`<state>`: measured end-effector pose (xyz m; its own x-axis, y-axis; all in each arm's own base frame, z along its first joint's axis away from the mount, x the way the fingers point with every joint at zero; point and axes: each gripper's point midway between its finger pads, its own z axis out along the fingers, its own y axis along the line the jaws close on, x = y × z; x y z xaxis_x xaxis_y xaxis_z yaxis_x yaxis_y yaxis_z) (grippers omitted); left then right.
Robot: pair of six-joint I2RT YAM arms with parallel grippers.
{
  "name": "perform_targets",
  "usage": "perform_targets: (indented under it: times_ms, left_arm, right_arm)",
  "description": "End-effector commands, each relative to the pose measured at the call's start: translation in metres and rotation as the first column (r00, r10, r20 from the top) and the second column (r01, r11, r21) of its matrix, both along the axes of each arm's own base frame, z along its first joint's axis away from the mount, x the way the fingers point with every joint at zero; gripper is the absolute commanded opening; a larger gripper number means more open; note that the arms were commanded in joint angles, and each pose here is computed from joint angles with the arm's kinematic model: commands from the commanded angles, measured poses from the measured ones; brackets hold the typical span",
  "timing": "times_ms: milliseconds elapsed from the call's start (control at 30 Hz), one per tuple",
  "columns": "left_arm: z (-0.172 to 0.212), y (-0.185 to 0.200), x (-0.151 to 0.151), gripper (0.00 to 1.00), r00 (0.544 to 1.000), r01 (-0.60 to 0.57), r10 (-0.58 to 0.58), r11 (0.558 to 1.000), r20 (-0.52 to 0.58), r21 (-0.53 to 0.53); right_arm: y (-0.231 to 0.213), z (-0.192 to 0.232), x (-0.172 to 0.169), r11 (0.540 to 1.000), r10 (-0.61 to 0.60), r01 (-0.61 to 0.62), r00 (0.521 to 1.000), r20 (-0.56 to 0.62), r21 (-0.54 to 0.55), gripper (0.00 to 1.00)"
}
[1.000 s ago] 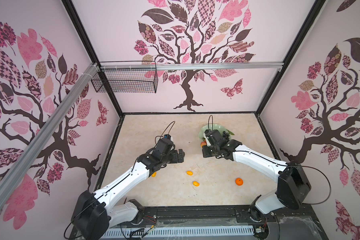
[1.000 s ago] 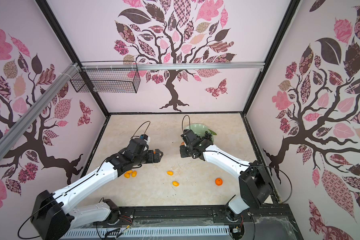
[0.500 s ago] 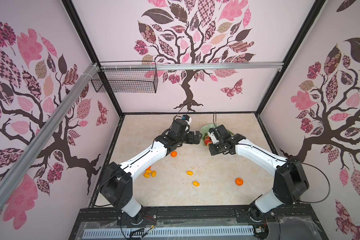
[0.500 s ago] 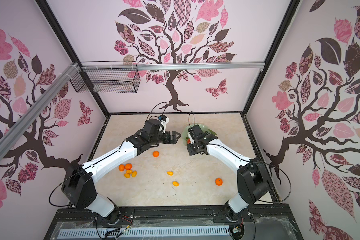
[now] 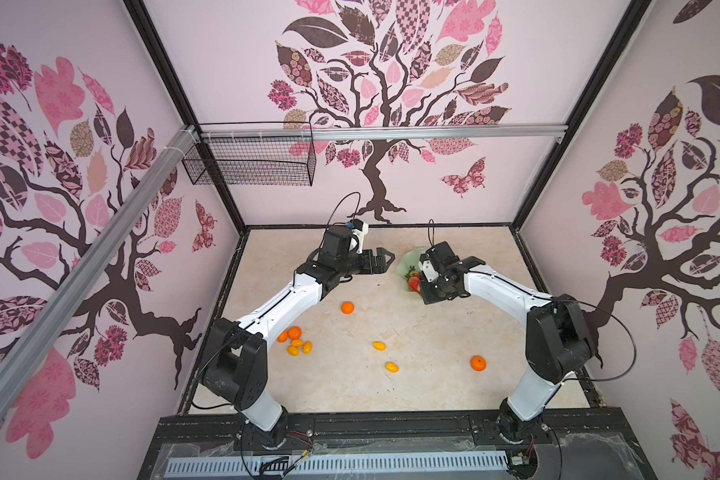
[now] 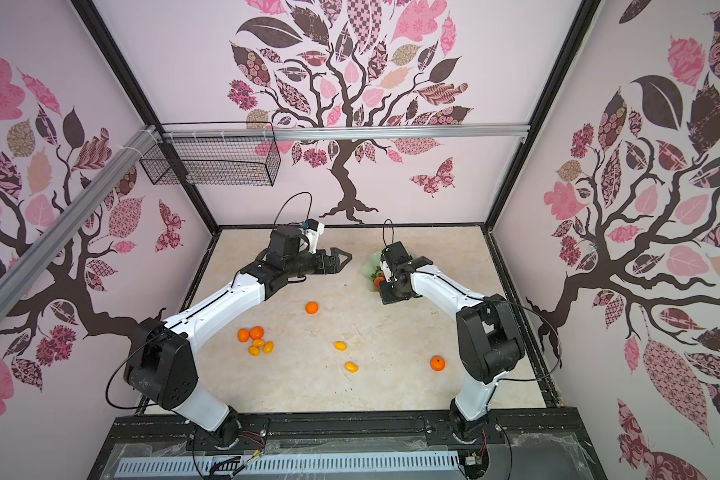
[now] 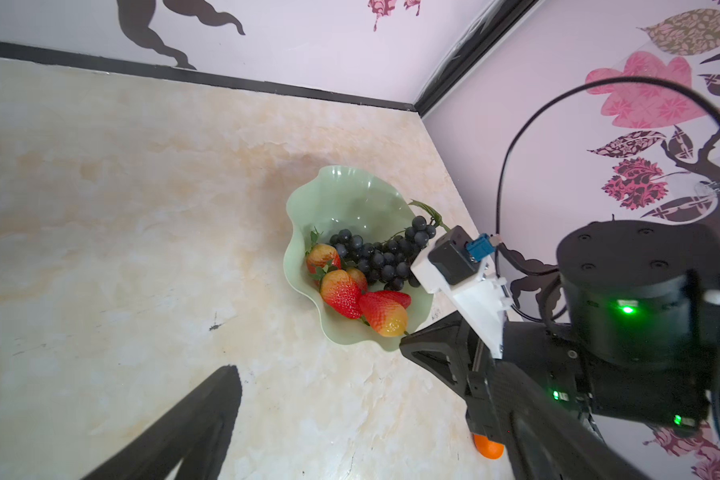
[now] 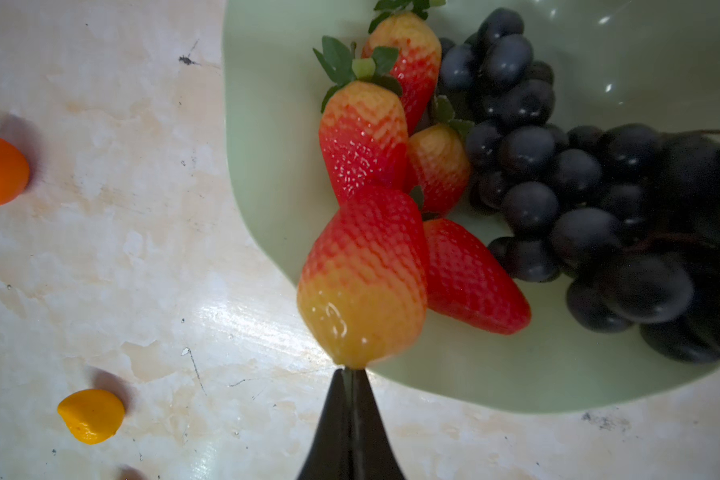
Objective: Place and organize the fake fruits in the fruit bowl
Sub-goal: 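Lower the strawberry into the bowl beside the other strawberries, then open the right gripper over the bowl, releasing the red-and-yellow strawberry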
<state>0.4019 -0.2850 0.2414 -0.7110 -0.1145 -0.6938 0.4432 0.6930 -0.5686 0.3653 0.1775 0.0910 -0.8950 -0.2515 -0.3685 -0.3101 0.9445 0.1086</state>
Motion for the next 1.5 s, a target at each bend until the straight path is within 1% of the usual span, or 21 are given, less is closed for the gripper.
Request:
perform_targets:
  times_ms: [0,133,167,233,400,533,633,733,800,867,933,967,1000,1033,1067,1133,1167,1267,1300,1367,1467]
  left_arm:
    - [-0.008,-0.008,-0.004,0.98,0.999,0.034,-0.035,0.999,-0.024,-0.021]
    - [-0.008,-0.004,-0.003,0.98,1.0,0.014,-0.014,1.0,-0.016,-0.001]
    - [-0.009,-0.003,-0.003,0.98,1.0,0.007,-0.007,1.0,-0.016,0.005]
    - [-0.008,0.0,-0.002,0.98,1.0,-0.002,0.002,1.0,-0.012,0.013]
    - [-0.01,-0.001,-0.002,0.98,1.0,-0.001,0.001,1.0,-0.018,0.014]
    - [-0.01,-0.002,-0.003,0.98,1.0,0.003,-0.003,1.0,-0.019,0.013]
    - [-0.007,-0.001,-0.003,0.98,1.0,0.004,-0.004,1.0,-0.011,0.012]
    - [-0.006,-0.003,-0.005,0.98,1.0,0.009,-0.009,1.0,-0.004,0.022]
    - [-0.004,-0.005,-0.007,0.98,1.0,0.017,-0.018,1.0,0.005,0.025]
    - [-0.004,-0.009,-0.01,0.98,0.999,0.03,-0.031,0.999,0.013,0.035]
    - [-0.003,-0.015,-0.016,0.98,0.998,0.052,-0.054,0.997,0.027,0.056]
    - [-0.002,-0.019,-0.019,0.98,0.997,0.063,-0.066,0.996,0.036,0.068]
    - [-0.002,-0.022,-0.022,0.98,0.996,0.075,-0.079,0.994,0.042,0.079]
    - [-0.003,-0.026,-0.025,0.98,0.995,0.086,-0.09,0.993,0.047,0.084]
    - [-0.004,-0.031,-0.028,0.98,0.993,0.101,-0.106,0.991,0.048,0.089]
    - [-0.007,-0.038,-0.035,0.98,0.991,0.124,-0.128,0.988,0.046,0.095]
    - [-0.009,-0.043,-0.038,0.98,0.989,0.137,-0.141,0.986,0.042,0.096]
    - [-0.013,-0.053,-0.049,0.98,0.984,0.172,-0.177,0.98,0.036,0.104]
    - [-0.015,-0.056,-0.052,0.98,0.982,0.184,-0.188,0.977,0.031,0.108]
    - [-0.02,-0.061,-0.058,0.98,0.979,0.201,-0.205,0.973,0.022,0.115]
    - [-0.026,-0.066,-0.063,0.98,0.976,0.215,-0.217,0.969,0.006,0.119]
  right_arm:
    - [0.006,-0.001,0.008,1.0,0.021,-0.022,1.0,-0.018,-0.004,0.0]
    - [0.002,0.002,0.016,0.999,-0.017,0.017,1.0,0.001,-0.03,0.0]
    - [0.001,0.003,0.017,0.999,-0.028,0.028,1.0,0.008,-0.033,0.02]
    - [-0.003,0.007,0.019,0.998,-0.052,0.053,0.998,0.024,-0.044,0.06]
    - [-0.011,0.016,0.015,0.994,-0.092,0.095,0.995,0.046,-0.05,0.25]
    - [-0.014,0.029,0.01,0.992,-0.116,0.119,0.991,0.07,-0.031,0.32]
    - [-0.018,0.047,0.008,0.99,-0.14,0.142,0.982,0.124,-0.007,0.38]
    - [-0.025,0.068,0.006,0.985,-0.17,0.17,0.966,0.193,0.017,0.47]
    - [-0.03,0.081,0.003,0.981,-0.193,0.189,0.952,0.237,0.04,0.56]
    - [-0.035,0.09,0.001,0.975,-0.221,0.212,0.936,0.275,0.064,0.58]
    - [-0.042,0.095,0.0,0.961,-0.277,0.26,0.908,0.316,0.094,0.59]
    - [-0.046,0.096,0.001,0.95,-0.313,0.291,0.886,0.342,0.118,0.63]
    - [-0.047,0.097,0.0,0.943,-0.334,0.302,0.872,0.357,0.144,0.7]
    - [-0.047,0.098,-0.001,0.935,-0.353,0.312,0.865,0.357,0.169,0.76]
    - [-0.047,0.099,-0.003,0.929,-0.368,0.322,0.86,0.354,0.182,0.8]
    - [-0.053,0.096,-0.007,0.926,-0.378,0.341,0.857,0.351,0.165,0.81]
    - [-0.057,0.093,-0.01,0.926,-0.377,0.347,0.859,0.346,0.146,0.79]
    - [-0.074,0.08,-0.025,0.905,-0.421,0.419,0.852,0.312,0.077,0.66]
    - [-0.077,0.073,-0.032,0.902,-0.425,0.426,0.856,0.294,0.064,0.65]
    - [-0.077,0.062,-0.043,0.906,-0.419,0.418,0.87,0.259,0.065,0.63]
    - [-0.071,0.049,-0.056,0.912,-0.41,0.403,0.892,0.192,0.077,0.54]
